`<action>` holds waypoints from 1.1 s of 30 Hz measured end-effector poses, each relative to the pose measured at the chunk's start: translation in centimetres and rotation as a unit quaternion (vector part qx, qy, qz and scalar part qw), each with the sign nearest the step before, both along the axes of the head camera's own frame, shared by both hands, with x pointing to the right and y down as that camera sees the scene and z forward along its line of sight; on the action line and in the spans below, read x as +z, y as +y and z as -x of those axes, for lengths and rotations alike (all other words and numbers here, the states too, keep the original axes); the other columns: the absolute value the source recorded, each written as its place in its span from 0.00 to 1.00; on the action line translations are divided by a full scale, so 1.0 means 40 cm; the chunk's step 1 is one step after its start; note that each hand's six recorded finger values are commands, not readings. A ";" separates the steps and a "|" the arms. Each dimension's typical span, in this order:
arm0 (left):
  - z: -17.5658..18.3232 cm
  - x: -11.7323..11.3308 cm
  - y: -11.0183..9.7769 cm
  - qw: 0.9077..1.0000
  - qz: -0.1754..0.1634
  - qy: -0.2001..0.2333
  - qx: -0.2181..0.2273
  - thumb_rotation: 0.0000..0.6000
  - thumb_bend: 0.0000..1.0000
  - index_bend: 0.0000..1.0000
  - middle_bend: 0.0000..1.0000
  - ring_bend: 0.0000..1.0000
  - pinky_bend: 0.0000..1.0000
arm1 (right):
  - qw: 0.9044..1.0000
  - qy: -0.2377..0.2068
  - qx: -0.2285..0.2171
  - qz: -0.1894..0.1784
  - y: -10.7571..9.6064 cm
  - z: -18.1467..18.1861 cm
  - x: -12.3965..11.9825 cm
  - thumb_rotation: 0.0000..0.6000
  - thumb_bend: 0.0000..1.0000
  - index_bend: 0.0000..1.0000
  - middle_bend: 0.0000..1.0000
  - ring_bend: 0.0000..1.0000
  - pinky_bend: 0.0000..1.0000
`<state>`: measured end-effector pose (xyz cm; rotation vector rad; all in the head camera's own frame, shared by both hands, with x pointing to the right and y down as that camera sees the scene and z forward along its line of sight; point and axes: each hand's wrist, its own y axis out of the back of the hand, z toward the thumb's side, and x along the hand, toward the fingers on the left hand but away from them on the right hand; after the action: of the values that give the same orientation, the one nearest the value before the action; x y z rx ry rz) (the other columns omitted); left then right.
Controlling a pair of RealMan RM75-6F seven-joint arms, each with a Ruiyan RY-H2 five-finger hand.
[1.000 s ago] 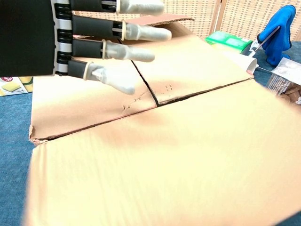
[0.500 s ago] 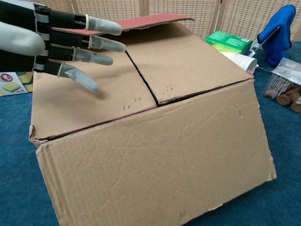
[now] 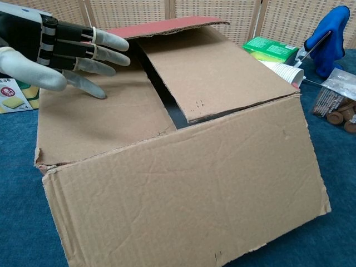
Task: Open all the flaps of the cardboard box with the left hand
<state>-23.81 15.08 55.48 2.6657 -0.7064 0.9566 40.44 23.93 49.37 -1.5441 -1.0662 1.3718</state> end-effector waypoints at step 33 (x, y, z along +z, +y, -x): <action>0.057 -0.091 -0.097 0.949 -0.261 -0.175 0.017 1.00 0.12 0.07 0.00 0.00 0.00 | 1.000 -0.004 0.001 0.001 0.001 0.002 -0.005 1.00 0.00 0.00 0.00 0.00 0.03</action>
<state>-26.07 11.21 51.83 2.9804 -1.1298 1.4505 40.36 23.98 49.18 -1.5517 -1.0719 1.3698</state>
